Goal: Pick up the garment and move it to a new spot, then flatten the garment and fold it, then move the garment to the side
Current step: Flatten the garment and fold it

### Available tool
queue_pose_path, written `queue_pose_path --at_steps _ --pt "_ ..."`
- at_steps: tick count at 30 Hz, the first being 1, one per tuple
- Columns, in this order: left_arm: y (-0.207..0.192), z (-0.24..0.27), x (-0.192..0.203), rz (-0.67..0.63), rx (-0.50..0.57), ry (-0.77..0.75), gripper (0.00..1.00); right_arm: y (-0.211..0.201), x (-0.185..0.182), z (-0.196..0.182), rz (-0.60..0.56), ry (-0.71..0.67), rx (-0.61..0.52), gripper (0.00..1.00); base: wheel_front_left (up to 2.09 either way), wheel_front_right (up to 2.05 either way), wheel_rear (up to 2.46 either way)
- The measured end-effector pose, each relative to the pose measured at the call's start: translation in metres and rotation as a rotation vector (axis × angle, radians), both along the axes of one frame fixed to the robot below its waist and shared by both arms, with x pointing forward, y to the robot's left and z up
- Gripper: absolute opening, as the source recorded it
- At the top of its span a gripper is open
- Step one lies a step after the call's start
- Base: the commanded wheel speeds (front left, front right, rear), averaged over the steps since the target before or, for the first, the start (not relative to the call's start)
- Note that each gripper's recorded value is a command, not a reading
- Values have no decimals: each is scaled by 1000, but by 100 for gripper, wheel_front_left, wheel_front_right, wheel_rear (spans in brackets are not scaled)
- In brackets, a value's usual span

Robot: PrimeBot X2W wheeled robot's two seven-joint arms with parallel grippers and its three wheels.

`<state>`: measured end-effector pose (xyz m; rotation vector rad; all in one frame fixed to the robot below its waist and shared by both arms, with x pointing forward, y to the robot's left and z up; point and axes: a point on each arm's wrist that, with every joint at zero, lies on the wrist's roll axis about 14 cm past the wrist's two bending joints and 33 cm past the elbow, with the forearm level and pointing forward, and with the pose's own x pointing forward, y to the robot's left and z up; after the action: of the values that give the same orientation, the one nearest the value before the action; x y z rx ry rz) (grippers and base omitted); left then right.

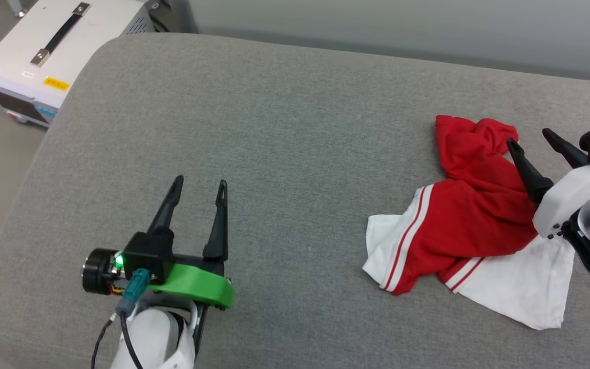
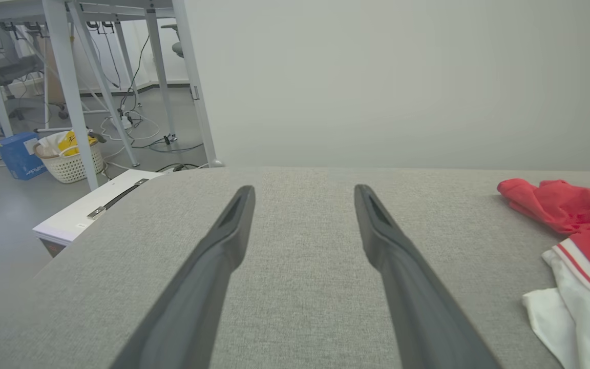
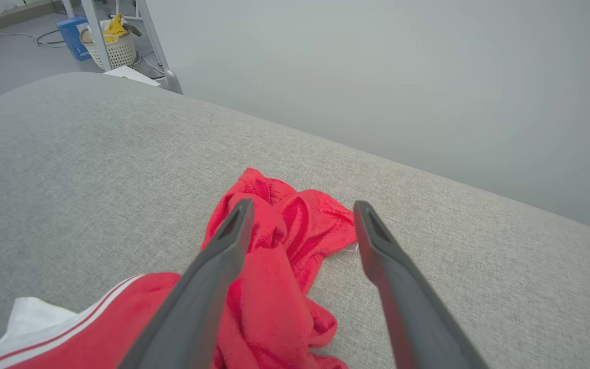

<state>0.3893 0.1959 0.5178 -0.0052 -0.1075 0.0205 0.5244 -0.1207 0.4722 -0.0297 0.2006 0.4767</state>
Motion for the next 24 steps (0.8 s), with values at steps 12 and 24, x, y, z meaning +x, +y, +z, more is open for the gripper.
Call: queue_pose_path --at_steps 12,24 --pt "-16 30 17 -75 25 -95 100 -83 -51 31 -88 -6 -122 100 0 0 0" --pt "-21 23 11 -86 9 -77 100 -99 -148 -15 3 612 -287 100 0 0 0"
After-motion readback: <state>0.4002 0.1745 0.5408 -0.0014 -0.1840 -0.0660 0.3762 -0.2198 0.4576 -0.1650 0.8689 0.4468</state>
